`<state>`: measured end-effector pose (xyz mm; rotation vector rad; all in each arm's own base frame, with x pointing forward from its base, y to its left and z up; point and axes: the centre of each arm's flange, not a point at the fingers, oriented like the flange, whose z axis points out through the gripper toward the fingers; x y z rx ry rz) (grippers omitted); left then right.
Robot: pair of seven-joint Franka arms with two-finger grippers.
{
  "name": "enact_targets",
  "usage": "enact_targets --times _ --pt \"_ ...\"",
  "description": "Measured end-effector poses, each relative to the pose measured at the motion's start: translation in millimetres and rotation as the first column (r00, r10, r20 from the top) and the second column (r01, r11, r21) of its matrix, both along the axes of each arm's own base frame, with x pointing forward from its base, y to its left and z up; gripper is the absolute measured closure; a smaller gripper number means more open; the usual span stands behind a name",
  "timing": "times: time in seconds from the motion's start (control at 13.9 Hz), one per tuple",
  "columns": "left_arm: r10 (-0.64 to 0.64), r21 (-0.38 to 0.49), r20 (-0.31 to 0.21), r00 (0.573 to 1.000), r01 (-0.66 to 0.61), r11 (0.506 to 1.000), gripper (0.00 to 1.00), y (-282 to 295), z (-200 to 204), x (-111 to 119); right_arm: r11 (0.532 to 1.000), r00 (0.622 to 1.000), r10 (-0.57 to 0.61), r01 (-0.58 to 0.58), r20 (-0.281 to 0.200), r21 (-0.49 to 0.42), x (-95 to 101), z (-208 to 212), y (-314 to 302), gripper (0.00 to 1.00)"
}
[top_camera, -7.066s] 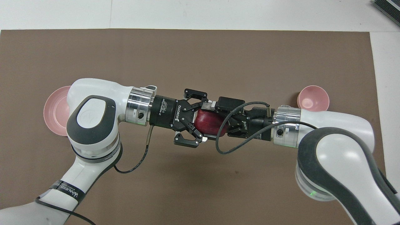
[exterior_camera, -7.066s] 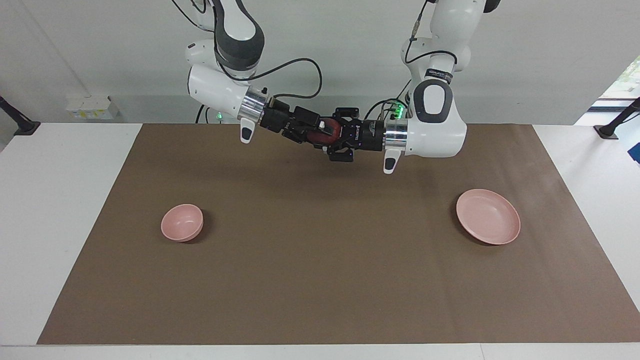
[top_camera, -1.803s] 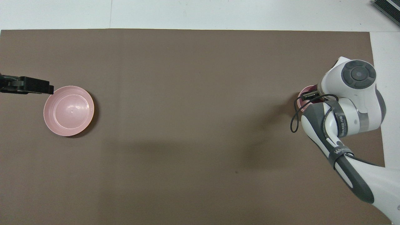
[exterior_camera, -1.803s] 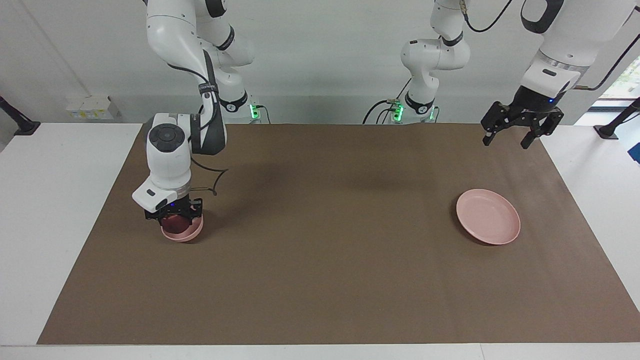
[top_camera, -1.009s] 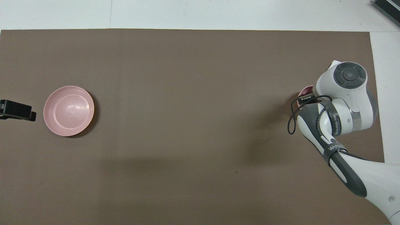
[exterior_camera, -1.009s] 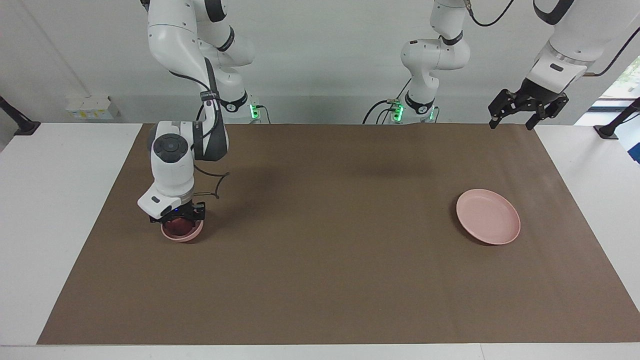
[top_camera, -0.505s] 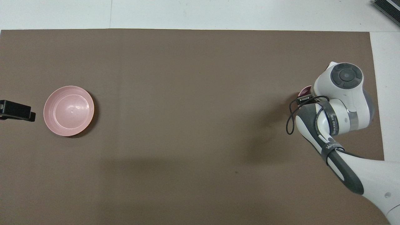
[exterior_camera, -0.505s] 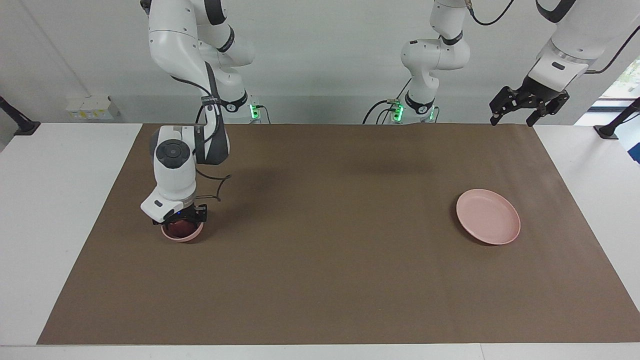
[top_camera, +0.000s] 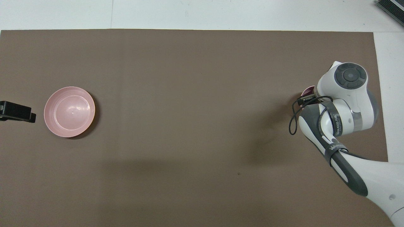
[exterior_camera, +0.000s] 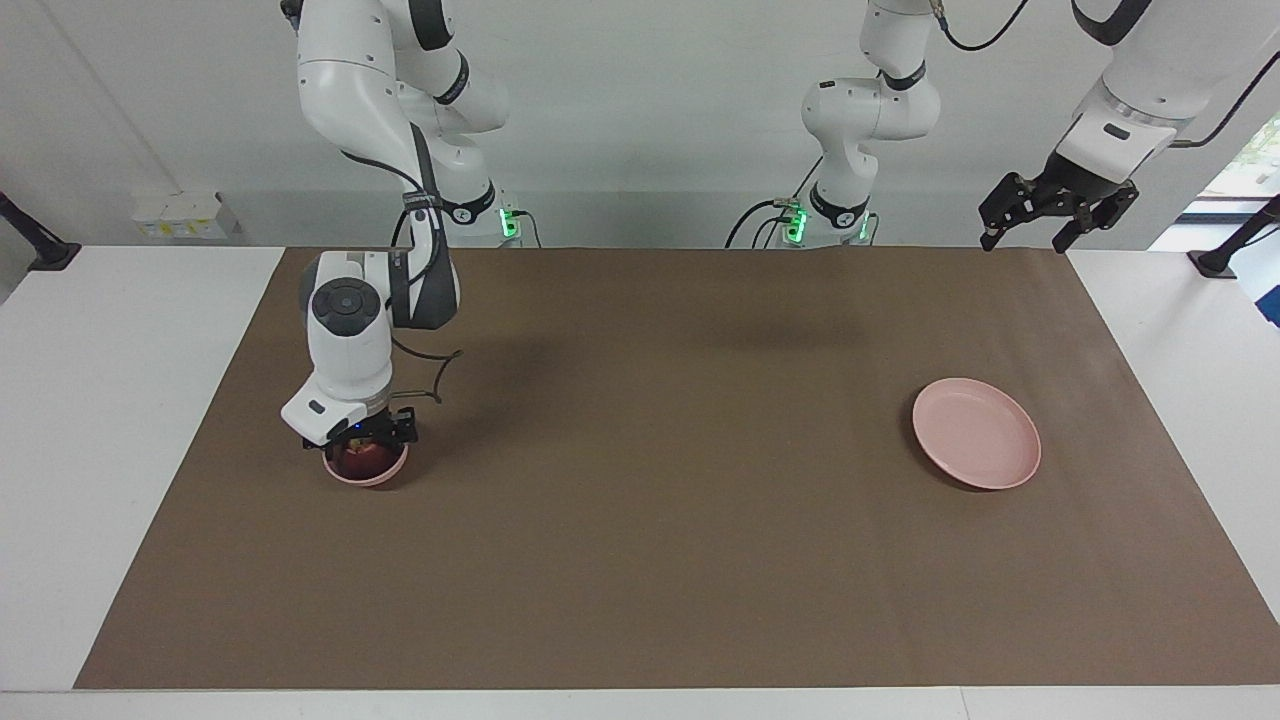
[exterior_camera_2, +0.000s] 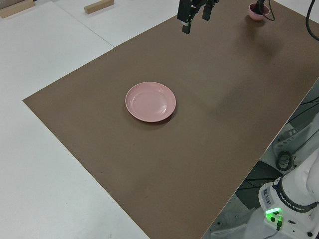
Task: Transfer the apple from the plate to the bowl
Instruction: 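Lower the apple into the pink bowl with the right gripper, then open the right gripper and withdraw it from the bowl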
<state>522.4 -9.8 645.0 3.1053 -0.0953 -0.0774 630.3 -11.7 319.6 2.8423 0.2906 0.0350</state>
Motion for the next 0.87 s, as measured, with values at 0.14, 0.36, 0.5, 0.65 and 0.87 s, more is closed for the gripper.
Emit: enact_targets --times 0.14,0.36,0.5,0.65,0.87 --pt "0.000 0.000 0.000 1.000 0.000 1.000 0.00 0.0 0.0 0.0 1.000 1.000 -0.017 0.017 0.009 0.009 0.0 15.5 -0.8 0.00" --pt "0.000 0.000 0.000 1.000 0.000 1.000 0.00 0.0 0.0 0.0 0.995 0.997 -0.078 0.077 0.011 0.060 -9.2 63.2 0.3 0.00" --pt "0.000 0.000 0.000 1.000 0.000 1.000 0.00 0.0 0.0 0.0 0.986 0.992 -0.123 0.122 0.001 0.113 -22.3 102.0 3.0 0.00" --pt "0.000 0.000 0.000 1.000 0.000 1.000 0.00 0.0 0.0 0.0 0.977 0.989 -0.150 0.149 -0.009 0.154 -36.3 138.5 6.8 0.00" --pt "0.000 0.000 0.000 1.000 0.000 1.000 0.00 0.0 0.0 0.0 0.973 0.986 -0.164 0.166 -0.026 0.161 -54.4 185.4 7.7 0.00"
